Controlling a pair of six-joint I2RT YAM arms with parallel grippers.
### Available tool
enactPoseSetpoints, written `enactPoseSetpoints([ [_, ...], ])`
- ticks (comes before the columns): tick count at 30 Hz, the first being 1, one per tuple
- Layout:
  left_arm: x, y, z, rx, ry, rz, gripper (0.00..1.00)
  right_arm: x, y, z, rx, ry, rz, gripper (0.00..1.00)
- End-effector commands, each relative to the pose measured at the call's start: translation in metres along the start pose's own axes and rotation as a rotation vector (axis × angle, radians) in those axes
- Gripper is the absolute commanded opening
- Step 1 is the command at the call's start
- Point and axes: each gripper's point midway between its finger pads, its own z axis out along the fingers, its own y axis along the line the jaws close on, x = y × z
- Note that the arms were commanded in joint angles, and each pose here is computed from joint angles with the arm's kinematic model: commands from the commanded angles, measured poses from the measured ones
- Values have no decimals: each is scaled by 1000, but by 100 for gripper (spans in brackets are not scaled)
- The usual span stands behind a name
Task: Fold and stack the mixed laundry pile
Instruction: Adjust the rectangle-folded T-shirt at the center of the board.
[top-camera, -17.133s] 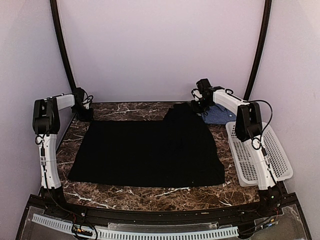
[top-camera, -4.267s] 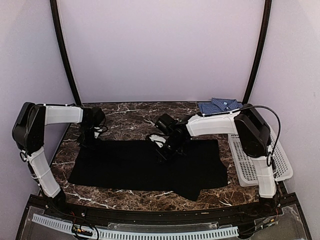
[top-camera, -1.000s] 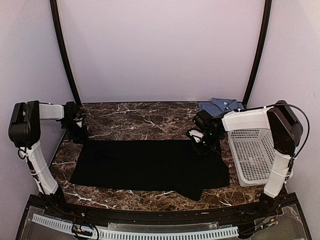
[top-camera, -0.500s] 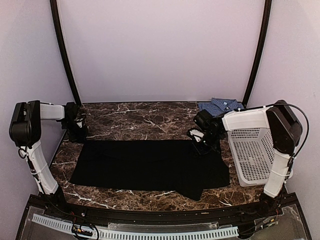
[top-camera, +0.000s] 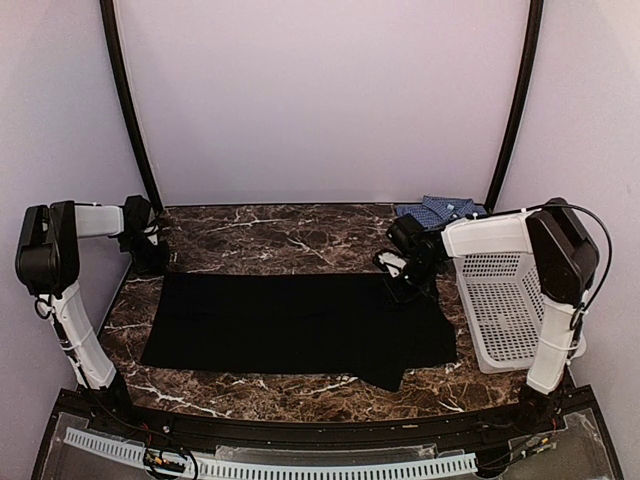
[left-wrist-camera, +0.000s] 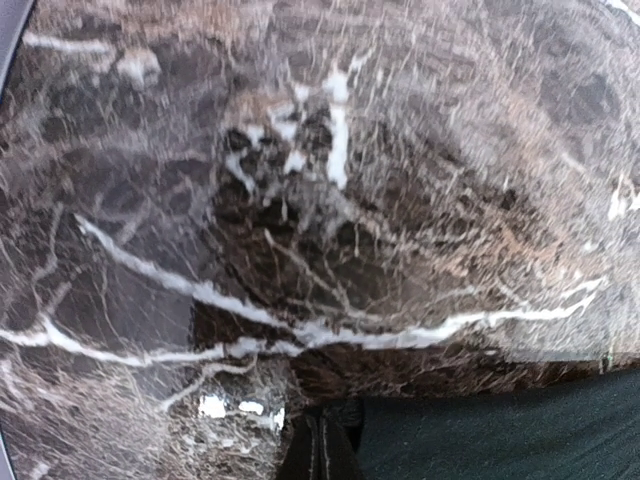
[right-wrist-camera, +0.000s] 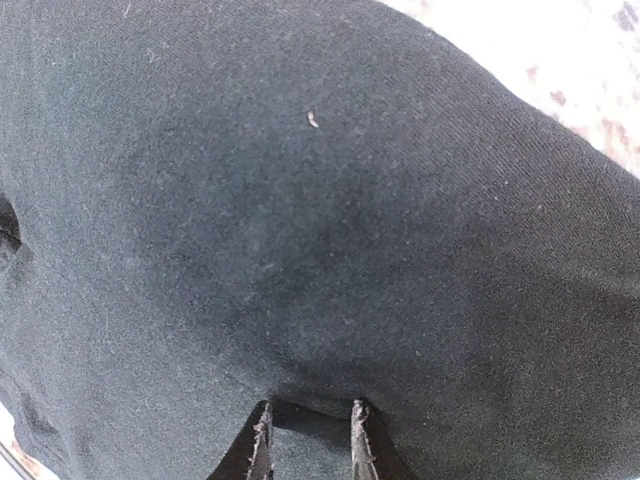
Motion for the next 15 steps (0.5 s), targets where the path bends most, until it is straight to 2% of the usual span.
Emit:
enactPoseSetpoints([
  [1, -35, 8, -13, -38, -105, -18, 0, -6, -23, 17, 78, 32, 17, 25],
  [6, -46, 15, 1, -51, -92, -28, 0, -34, -15, 11, 52, -2, 10, 25],
  [7, -49, 14, 2, -49, -85, -24, 3, -38, -12, 4, 40, -15, 6, 27],
  [9, -54, 9, -7, -25, -100, -19, 15, -44, -5, -14, 18, -50, -2, 30],
  [10, -58, 5, -13, -10, -121, -13, 24, -46, -1, -25, 2, -72, -6, 32],
  [13, -70, -11, -64, 22, -271, 30, 42, -48, 10, -59, -49, -134, -17, 37],
  [15, -72, -36, -100, 69, -369, 106, 53, -47, 15, -81, -82, -174, -13, 44],
])
